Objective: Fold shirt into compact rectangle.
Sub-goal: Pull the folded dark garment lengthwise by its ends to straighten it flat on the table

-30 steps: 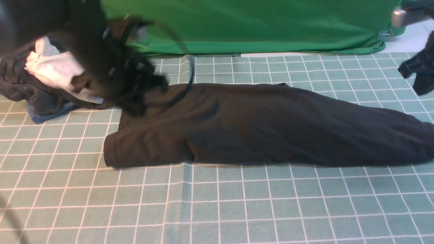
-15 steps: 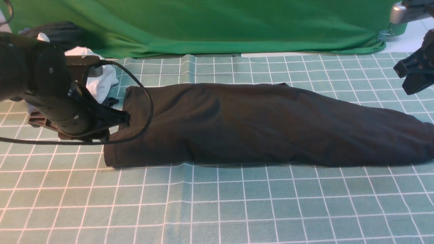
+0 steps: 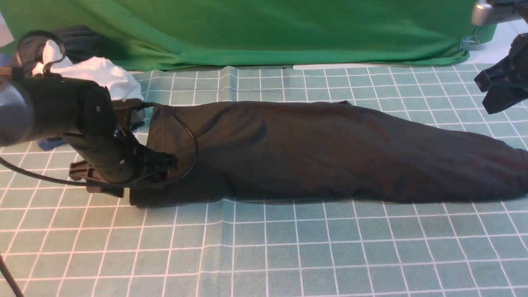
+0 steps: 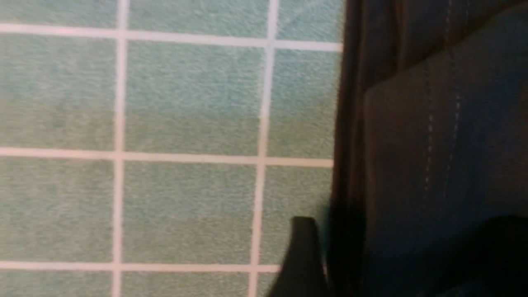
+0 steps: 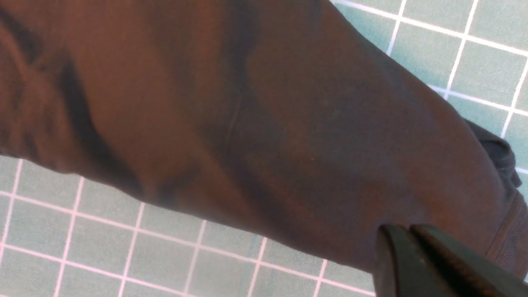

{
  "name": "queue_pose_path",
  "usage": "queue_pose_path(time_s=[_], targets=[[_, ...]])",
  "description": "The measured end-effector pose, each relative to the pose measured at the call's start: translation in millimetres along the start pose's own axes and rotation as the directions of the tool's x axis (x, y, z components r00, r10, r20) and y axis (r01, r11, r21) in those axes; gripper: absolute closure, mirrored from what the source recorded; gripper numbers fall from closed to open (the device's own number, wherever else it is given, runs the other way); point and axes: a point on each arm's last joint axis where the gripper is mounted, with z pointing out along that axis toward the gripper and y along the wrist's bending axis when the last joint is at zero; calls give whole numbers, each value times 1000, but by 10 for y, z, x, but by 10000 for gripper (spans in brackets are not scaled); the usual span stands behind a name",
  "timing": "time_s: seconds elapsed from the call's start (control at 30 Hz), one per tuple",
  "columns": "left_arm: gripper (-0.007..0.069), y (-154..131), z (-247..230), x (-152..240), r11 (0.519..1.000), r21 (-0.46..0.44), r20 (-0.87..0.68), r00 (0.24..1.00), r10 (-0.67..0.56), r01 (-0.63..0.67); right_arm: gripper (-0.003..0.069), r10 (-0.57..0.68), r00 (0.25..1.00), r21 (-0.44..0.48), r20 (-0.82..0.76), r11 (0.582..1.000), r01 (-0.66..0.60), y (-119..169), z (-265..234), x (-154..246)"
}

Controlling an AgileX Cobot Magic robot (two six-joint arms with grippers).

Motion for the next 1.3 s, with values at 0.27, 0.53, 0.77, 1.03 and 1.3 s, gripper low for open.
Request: queue_pose_path(time_s=[0.27,0.53,0.77,1.03,1.3], targets=[[591,9,-67,32,993,-8,-40,992,116,-116,620,-2,1000,0,-1,1000,2,0,0,1],[615,96,-299,50,971,-98,-80,974,211,-218,614,-2,1000,-2,-5,1000,2,2,0,5],[572,117,-231,105,969,-105,-160,965,206,-224,601,-2,1000,-4,-11,1000,2,4,0,10],[288,229,-367,48,941,-242,-226,957,182,-236,561,-3,1000,-9,-25,1000,3,8,0,22],[187,218,-697,-131,939,-296,-225,968,112,-178,517,-3,999,-17,-48,1000,2,16,-1,44]])
